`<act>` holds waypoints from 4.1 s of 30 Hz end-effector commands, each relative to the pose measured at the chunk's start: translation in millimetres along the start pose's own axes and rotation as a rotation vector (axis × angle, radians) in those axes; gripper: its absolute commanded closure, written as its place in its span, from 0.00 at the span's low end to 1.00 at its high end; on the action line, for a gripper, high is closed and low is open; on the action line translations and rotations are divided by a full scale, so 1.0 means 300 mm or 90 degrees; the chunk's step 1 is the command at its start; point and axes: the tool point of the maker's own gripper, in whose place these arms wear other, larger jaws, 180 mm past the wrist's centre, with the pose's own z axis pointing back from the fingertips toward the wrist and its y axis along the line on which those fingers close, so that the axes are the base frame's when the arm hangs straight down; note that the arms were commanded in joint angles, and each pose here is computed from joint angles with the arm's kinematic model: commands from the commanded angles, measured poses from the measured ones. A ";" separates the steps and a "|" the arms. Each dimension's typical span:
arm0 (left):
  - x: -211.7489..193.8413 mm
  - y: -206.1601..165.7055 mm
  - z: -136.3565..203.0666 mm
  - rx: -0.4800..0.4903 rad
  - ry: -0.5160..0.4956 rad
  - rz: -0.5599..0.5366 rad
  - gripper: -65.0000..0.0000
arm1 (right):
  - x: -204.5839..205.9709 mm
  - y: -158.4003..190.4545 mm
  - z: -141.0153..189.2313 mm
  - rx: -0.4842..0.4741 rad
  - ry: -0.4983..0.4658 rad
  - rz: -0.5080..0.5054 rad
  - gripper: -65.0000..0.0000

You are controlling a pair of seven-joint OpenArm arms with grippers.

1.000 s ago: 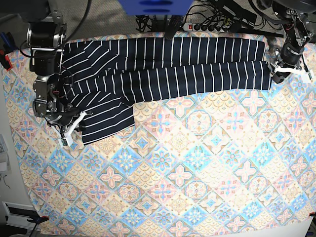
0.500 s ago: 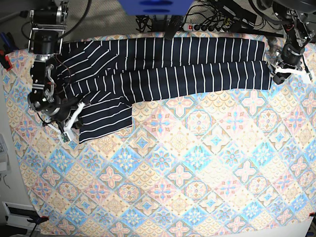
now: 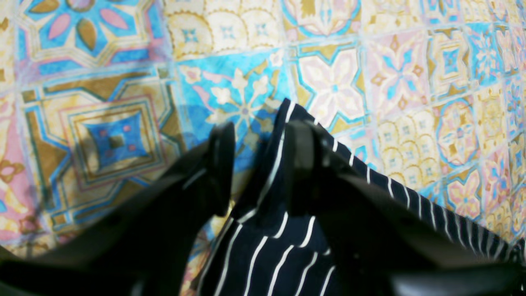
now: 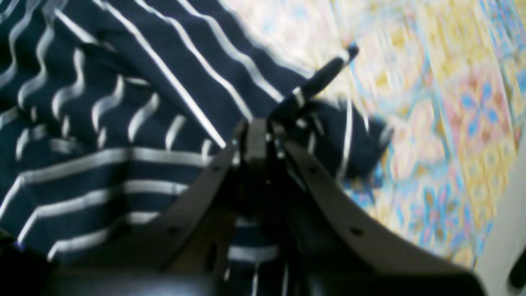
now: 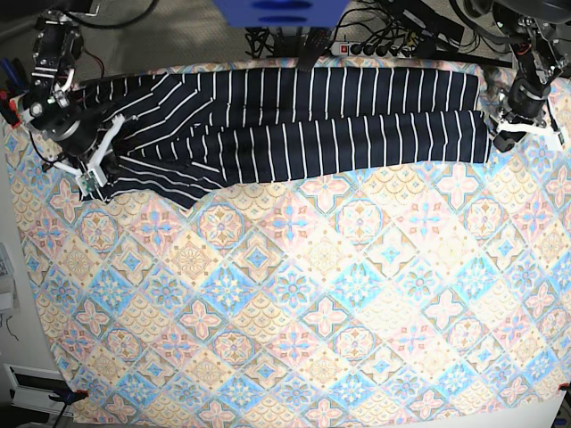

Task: Fold the T-shirt properly
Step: 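Tuck the loose sleeve fabric under with the right gripper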

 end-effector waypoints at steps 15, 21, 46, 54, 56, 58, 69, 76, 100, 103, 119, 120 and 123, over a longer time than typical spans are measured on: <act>0.046 -0.009 0.009 -0.008 -0.024 -0.011 0.69 | -0.130 0.022 0.096 0.019 0.021 -0.057 0.99; 0.052 -0.004 0.011 -0.007 -0.028 -0.009 0.69 | -0.129 -0.029 0.117 -0.016 0.014 -0.074 0.87; 0.043 0.002 0.016 -0.004 -0.024 -0.006 0.69 | 0.076 0.174 -0.133 0.068 -0.027 -0.022 0.84; 0.052 -0.005 0.011 -0.007 -0.029 -0.006 0.69 | -0.115 0.265 -0.096 0.104 0.053 -0.039 0.84; 0.052 -0.005 0.011 -0.007 -0.029 -0.006 0.69 | -0.150 0.263 -0.085 0.108 0.080 -0.025 0.84; 0.053 -0.006 0.010 -0.008 -0.030 -0.006 0.69 | -0.183 0.277 -0.080 0.118 0.112 -0.012 0.84; 0.054 -0.006 0.010 -0.008 -0.031 -0.006 0.69 | -0.064 0.233 -0.013 0.081 0.033 0.027 0.84; 0.054 -0.006 0.010 -0.008 -0.031 -0.006 0.69 | -0.056 0.184 -0.009 0.055 0.031 0.019 0.81; 0.049 -0.006 0.008 -0.008 -0.028 -0.006 0.69 | -0.126 0.251 -0.096 0.100 0.090 0.086 0.42; 0.049 -0.006 0.008 -0.008 -0.028 -0.006 0.69 | -0.155 0.261 -0.112 0.107 0.093 0.084 0.44; 0.049 -0.006 0.008 -0.008 -0.028 -0.006 0.69 | -0.107 0.220 -0.130 0.090 0.077 0.086 0.51; 0.049 -0.006 0.008 -0.008 -0.028 -0.006 0.69 | -0.112 0.221 -0.133 0.091 0.079 0.083 0.51; 0.049 -0.006 0.008 -0.008 -0.028 -0.006 0.69 | -0.083 0.200 -0.151 0.085 0.069 0.081 0.51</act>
